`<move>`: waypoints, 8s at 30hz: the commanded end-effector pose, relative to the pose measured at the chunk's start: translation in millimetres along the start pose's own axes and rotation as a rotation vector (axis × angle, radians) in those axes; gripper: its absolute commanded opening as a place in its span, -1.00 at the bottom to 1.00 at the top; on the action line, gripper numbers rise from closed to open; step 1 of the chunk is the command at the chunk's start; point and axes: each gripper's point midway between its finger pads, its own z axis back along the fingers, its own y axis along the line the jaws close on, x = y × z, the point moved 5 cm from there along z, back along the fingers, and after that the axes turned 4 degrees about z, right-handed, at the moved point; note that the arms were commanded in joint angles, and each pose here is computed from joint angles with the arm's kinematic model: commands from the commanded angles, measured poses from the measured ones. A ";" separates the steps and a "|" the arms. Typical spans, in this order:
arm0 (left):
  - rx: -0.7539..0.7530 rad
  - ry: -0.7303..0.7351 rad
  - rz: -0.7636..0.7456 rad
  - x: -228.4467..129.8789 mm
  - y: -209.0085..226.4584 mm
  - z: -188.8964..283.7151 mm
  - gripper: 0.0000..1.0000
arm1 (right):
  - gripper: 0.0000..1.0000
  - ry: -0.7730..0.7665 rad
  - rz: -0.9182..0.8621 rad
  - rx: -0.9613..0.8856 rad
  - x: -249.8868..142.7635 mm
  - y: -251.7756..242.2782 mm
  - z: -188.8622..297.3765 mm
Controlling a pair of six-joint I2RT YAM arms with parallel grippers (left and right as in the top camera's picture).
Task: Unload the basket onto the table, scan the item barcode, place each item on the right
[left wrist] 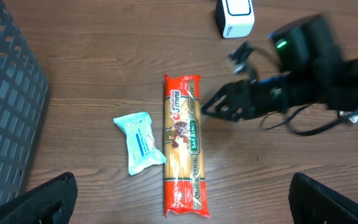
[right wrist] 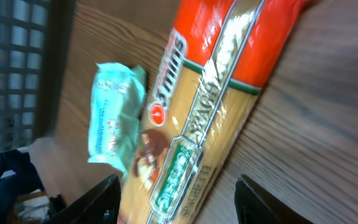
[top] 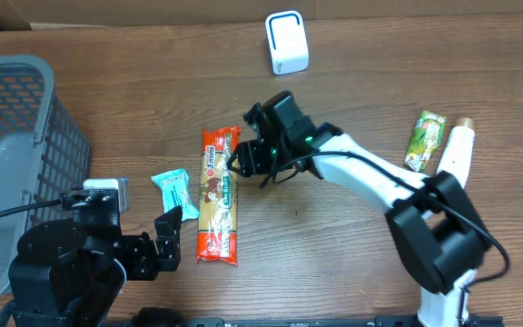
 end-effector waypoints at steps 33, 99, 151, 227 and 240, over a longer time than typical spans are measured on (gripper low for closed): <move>0.007 -0.011 -0.016 1.5 0.9 2.0 0.99 | -0.93 0.083 -0.068 -0.150 -17.2 -14.6 22.8; 0.007 -0.011 -0.016 1.5 0.9 2.0 0.99 | -0.13 0.568 0.141 -0.113 -96.4 12.2 73.9; 0.007 -0.011 -0.016 1.5 0.9 2.0 1.00 | 0.15 -0.063 -0.663 -0.258 10.7 -104.3 108.6; 0.007 -0.011 -0.016 1.5 0.9 2.0 0.99 | 0.65 0.284 -0.104 -0.008 -91.7 -140.9 116.3; 0.007 -0.011 -0.016 1.5 0.9 2.0 0.99 | 0.28 0.265 -0.142 0.045 -118.9 -132.6 75.4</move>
